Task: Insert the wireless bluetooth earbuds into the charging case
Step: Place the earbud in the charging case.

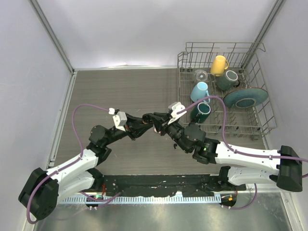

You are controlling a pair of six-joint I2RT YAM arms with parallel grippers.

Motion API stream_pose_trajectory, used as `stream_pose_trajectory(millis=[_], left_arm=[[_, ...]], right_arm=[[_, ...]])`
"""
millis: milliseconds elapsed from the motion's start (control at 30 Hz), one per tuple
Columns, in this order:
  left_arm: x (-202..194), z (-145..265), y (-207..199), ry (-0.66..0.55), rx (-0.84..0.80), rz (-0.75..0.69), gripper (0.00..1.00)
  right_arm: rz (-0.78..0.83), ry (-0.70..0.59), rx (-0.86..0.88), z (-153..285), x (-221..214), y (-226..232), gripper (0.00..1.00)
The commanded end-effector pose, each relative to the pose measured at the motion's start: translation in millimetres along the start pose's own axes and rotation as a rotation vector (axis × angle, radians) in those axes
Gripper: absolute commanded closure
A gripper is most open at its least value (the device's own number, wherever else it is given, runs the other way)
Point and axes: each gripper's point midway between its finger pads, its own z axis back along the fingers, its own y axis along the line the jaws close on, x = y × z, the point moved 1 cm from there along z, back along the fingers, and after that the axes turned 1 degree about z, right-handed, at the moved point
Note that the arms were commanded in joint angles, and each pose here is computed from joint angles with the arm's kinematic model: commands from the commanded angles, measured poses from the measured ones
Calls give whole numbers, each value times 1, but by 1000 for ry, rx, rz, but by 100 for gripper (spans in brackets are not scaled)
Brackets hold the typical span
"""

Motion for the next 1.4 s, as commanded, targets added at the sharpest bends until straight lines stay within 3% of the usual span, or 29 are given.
stream_pose_trajectory(millis=[0,400,1233,1300,1367], left_arm=[[30,-2,-6,-103,-22,-66,100],[40,0,11,-149,83,-87,100],[41,0,-7,-141,-20,-137,100],[40,1,-5,-140,-12,-139,100],[41,0,-4,-142,-6,-143,100]], right_arm=[[14,-37,-20,1,13,-4,99],[29,22,57,12,-1,6,99],[37,135,156,-2,-18,33,99],[15,143,165,-2,-17,36,95],[-4,151,175,-1,-13,39,81]])
